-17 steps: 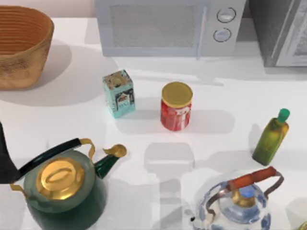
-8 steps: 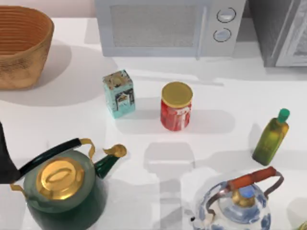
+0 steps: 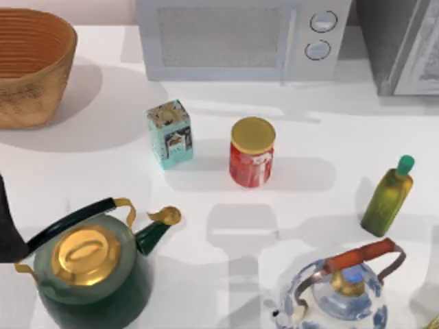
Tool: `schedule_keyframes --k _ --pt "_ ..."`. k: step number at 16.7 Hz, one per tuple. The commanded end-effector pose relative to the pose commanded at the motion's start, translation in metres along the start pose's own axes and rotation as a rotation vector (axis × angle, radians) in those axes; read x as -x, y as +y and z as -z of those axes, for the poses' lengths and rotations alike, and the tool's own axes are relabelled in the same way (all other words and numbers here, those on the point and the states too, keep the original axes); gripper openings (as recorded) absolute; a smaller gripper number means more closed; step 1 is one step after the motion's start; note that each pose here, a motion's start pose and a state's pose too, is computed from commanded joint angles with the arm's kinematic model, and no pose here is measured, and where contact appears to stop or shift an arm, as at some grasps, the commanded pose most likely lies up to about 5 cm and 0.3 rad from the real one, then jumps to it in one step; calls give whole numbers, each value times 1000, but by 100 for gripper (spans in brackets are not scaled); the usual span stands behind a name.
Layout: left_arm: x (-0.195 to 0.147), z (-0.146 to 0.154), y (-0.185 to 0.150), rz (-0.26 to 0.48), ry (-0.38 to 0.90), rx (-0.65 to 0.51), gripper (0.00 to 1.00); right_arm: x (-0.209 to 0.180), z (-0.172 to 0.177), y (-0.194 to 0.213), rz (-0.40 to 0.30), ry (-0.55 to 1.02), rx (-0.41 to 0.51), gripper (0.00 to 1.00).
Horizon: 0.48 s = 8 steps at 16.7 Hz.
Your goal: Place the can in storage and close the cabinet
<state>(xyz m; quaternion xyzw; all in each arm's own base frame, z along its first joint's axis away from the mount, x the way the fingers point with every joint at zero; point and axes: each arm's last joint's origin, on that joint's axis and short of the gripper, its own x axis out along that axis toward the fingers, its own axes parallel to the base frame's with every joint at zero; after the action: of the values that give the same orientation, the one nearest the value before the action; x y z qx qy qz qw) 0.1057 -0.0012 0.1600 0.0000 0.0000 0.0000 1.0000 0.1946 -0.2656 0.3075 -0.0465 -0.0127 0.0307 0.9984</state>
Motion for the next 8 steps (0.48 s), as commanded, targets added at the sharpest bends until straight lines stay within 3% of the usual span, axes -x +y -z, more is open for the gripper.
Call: schedule_keyframes --k 8 --pt "0 0 0 0 0 0 100 13 -153 18 19 34 -84 100"
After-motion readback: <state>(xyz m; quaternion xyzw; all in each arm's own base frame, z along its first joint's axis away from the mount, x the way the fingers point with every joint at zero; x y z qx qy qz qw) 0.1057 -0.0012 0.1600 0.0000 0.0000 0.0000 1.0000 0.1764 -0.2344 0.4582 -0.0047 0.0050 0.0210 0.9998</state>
